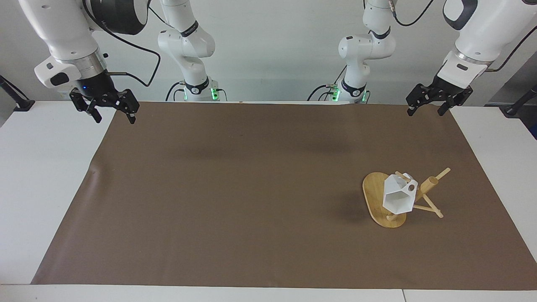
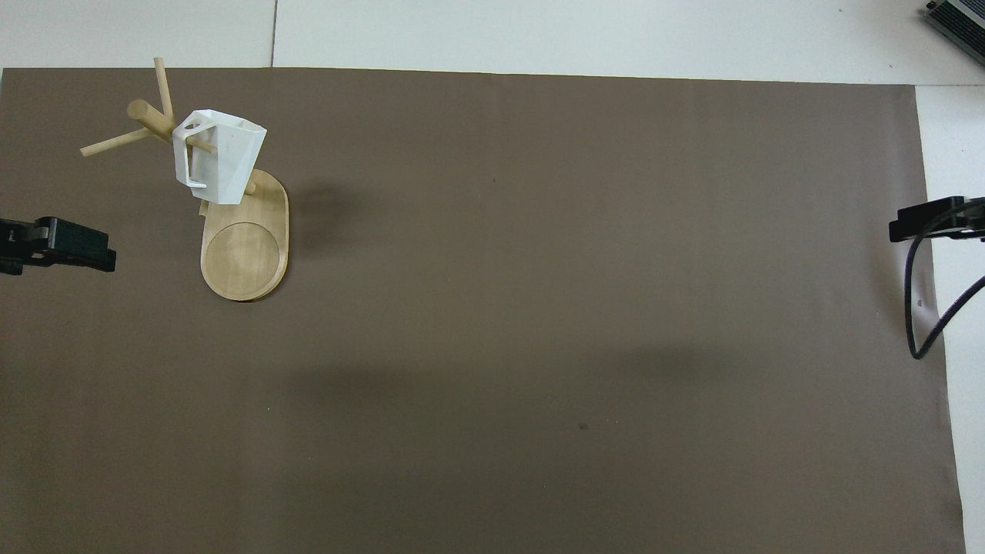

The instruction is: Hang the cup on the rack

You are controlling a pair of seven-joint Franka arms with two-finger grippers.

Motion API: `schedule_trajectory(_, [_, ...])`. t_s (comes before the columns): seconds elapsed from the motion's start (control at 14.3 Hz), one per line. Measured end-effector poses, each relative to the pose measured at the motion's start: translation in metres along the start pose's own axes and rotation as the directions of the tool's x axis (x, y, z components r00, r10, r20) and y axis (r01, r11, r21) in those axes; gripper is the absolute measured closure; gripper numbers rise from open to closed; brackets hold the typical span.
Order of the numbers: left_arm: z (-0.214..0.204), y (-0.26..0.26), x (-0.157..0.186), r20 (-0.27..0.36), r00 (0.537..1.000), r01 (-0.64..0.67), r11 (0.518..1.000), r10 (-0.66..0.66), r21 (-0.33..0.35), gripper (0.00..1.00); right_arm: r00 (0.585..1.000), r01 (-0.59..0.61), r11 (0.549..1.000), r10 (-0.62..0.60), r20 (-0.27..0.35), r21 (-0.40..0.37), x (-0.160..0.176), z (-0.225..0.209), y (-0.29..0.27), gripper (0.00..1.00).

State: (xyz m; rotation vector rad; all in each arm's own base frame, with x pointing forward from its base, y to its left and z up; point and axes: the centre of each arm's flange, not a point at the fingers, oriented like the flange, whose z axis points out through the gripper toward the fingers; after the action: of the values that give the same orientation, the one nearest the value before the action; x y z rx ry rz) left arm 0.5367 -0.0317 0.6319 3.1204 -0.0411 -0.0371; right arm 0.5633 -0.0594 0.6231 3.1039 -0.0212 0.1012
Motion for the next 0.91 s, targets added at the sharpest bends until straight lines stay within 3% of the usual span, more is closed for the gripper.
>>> schedule_trajectory(0.91, [0.0004,0.0024,-0.0005,0.001,1.0,-0.004,1.0,0.004,0.0,0.0,1.0,-0.005,1.0,0.005,0.0,0.0,-0.0003,0.0001,0.0028,0.0])
